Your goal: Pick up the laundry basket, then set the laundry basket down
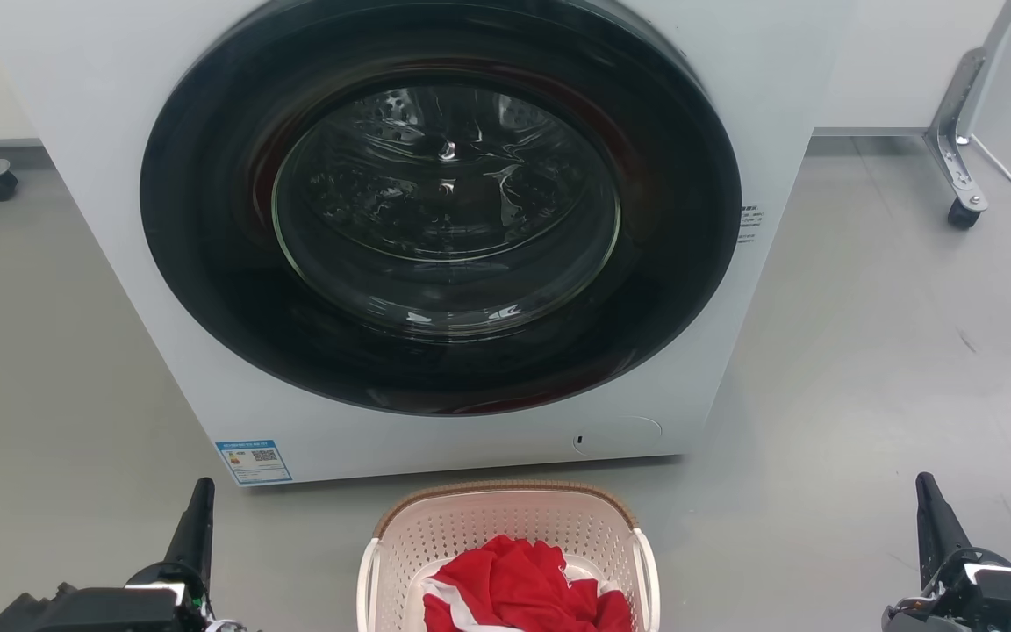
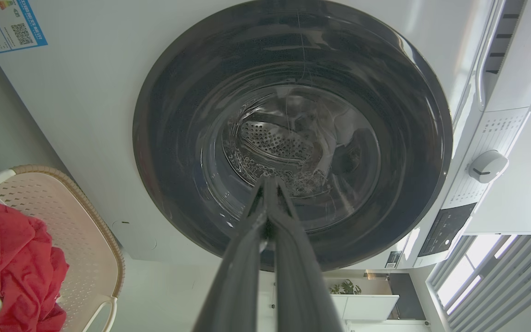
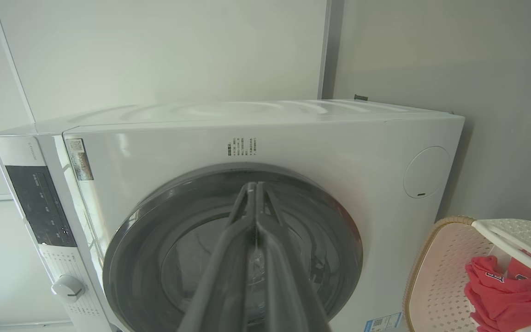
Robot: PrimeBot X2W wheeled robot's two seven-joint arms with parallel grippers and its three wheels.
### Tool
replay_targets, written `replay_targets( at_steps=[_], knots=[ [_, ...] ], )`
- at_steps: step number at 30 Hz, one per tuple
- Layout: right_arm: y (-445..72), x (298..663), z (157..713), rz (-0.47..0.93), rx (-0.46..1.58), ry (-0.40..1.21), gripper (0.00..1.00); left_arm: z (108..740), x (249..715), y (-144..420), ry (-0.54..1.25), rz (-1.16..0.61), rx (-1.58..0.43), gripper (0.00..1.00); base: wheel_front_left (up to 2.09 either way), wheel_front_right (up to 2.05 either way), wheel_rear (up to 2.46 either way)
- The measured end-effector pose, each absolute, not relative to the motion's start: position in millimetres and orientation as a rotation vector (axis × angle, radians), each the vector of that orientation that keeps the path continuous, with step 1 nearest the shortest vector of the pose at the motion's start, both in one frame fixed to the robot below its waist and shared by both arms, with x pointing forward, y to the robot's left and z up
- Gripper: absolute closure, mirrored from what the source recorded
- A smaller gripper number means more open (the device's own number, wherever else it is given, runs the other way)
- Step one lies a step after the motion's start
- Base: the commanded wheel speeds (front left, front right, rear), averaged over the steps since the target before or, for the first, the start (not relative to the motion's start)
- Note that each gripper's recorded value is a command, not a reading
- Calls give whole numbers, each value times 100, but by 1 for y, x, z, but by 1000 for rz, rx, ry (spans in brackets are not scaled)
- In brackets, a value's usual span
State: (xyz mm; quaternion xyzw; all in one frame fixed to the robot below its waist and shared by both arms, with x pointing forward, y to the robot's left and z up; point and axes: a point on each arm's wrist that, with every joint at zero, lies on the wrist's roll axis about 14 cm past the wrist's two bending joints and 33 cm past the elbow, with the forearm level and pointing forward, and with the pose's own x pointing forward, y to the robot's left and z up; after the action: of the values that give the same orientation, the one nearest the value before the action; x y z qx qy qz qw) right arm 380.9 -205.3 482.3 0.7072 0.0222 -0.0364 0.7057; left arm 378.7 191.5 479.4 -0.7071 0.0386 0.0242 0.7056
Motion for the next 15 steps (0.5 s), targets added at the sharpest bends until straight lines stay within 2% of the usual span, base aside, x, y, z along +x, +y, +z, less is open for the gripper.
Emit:
replay_targets(
  at_steps=[15],
  knots=[
    [-205, 381, 483, -79, 1572, 48, 100, 479, 379, 191, 86, 54, -1572, 100, 0, 0, 0]
  ],
)
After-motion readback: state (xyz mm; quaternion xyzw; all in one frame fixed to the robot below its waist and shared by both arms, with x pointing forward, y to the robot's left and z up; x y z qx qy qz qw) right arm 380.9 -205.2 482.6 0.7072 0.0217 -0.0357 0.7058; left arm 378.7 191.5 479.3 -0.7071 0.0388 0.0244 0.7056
